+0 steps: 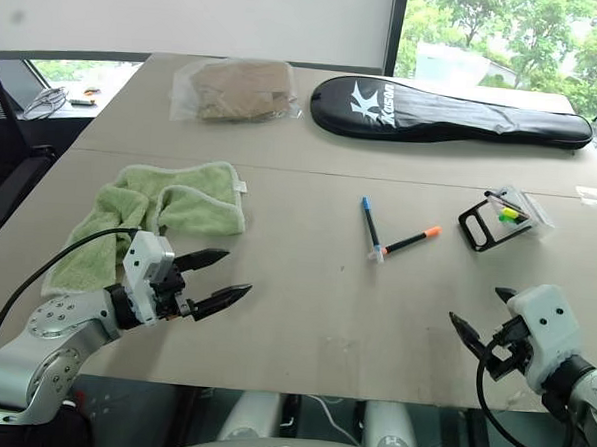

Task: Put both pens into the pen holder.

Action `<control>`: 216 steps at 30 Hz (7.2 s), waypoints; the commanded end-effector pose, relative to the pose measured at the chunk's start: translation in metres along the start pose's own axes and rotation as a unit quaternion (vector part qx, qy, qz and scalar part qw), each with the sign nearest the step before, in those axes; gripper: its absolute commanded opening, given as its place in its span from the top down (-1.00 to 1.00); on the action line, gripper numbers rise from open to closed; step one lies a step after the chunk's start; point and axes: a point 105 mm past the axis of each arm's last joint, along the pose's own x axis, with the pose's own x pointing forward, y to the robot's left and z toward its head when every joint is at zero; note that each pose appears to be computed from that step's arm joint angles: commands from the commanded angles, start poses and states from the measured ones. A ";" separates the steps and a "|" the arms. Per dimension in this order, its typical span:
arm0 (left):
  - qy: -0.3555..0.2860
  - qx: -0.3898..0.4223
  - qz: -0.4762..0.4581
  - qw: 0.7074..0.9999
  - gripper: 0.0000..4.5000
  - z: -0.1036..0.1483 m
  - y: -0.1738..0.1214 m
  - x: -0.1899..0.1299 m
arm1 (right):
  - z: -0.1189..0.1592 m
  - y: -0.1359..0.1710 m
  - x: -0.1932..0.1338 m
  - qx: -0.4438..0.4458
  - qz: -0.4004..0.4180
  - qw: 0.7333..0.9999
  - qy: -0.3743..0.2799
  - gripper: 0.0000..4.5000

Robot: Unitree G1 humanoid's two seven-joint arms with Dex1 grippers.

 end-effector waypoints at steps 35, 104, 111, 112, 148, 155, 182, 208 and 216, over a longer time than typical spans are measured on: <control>-0.078 0.086 -0.056 0.992 -1.00 0.048 -0.026 0.016 | 0.136 0.043 0.237 0.016 0.073 0.979 0.190 0.98; 0.051 0.052 -0.157 0.985 -1.00 0.094 -0.017 0.093 | 0.115 0.027 0.043 -0.150 0.144 0.962 -0.176 -0.99; 0.108 0.075 -0.214 0.968 -1.00 0.096 -0.014 0.129 | 0.087 0.035 0.035 -0.114 0.134 0.974 -0.142 -0.99; 0.110 0.077 -0.224 0.965 -1.00 0.098 -0.019 0.137 | 0.084 0.035 0.033 -0.112 0.128 0.976 -0.139 -0.99; -0.022 0.152 -0.272 0.950 -1.00 0.086 -0.059 0.064 | 0.091 -0.013 0.142 -0.350 0.348 0.863 0.110 -0.99; -0.065 0.131 -0.240 0.960 -1.00 0.070 -0.063 0.036 | 0.102 -0.003 0.177 -0.361 0.397 0.826 0.174 -0.99; -0.099 0.078 -0.130 0.983 -1.00 0.062 -0.047 0.029 | 0.192 0.006 0.159 -0.206 0.316 0.921 -0.094 0.98; -0.167 0.062 -0.221 0.959 -1.00 0.105 -0.054 0.059 | 0.174 -0.099 0.077 -0.037 -0.182 0.935 -0.303 0.98; -0.170 0.062 -0.212 0.960 -1.00 0.106 -0.057 0.059 | 0.172 -0.113 0.076 -0.074 -0.199 0.933 -0.291 0.98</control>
